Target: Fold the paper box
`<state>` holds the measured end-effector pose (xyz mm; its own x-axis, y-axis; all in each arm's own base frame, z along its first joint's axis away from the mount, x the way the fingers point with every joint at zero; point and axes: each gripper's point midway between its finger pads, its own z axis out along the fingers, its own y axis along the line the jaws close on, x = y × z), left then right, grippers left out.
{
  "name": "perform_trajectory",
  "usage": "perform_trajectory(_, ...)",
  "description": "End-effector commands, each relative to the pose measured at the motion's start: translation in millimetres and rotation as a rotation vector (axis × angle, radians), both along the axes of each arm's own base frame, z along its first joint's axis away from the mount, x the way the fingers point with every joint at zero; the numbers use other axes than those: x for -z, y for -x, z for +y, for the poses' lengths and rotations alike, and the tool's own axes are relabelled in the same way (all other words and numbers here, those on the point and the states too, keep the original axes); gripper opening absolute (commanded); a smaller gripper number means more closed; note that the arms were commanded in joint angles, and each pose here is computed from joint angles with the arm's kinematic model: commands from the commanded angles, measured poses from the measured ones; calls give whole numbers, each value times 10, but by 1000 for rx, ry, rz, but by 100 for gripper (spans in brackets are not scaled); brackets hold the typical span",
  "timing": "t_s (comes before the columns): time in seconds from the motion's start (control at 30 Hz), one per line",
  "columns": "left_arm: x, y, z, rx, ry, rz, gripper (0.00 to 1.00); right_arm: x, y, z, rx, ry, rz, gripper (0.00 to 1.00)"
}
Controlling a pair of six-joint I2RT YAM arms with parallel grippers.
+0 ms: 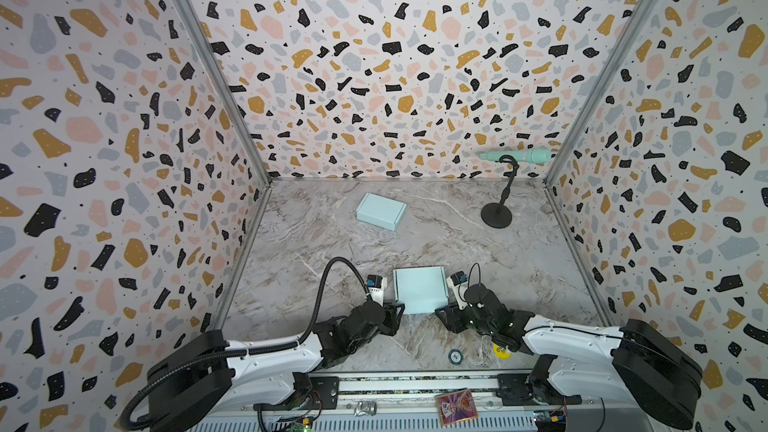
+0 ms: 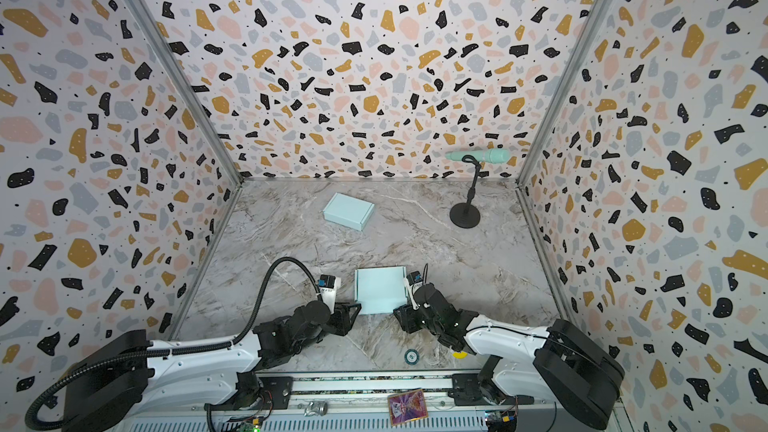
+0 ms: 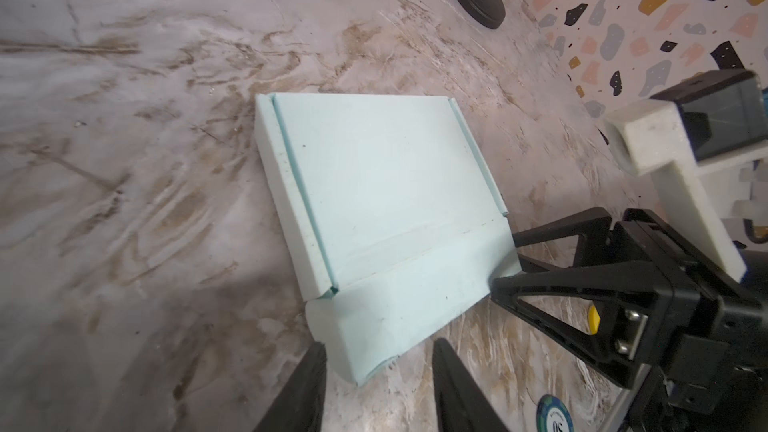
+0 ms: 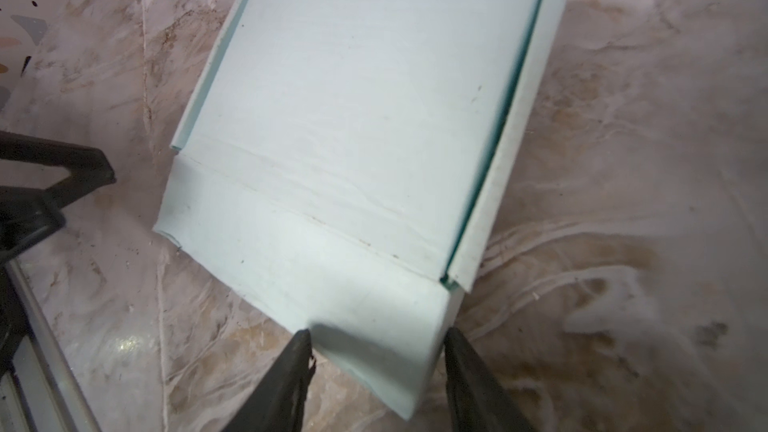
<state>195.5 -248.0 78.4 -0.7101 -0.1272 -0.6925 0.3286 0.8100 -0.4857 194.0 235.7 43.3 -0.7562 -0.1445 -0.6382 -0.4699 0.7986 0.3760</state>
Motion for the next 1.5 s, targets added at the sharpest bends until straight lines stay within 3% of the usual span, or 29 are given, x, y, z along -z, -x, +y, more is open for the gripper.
perform_trajectory(0.0, 40, -49, 47, -6, -40, -9, 44, -107, -86, 50, 3, -6, -30, 52)
perform_trajectory(0.5, 74, -91, -304, 75, 0, 13, 42, -163, -109, 165, -28, -21, -33, 51)
perform_trajectory(1.13, 198, -168, -159, 31, -14, 11, 35, -58, -169, 120, -14, 15, -49, 50)
perform_trajectory(1.47, 186, -201, -183, 36, -10, 0, 41, -131, -212, 187, -33, 2, -70, 50)
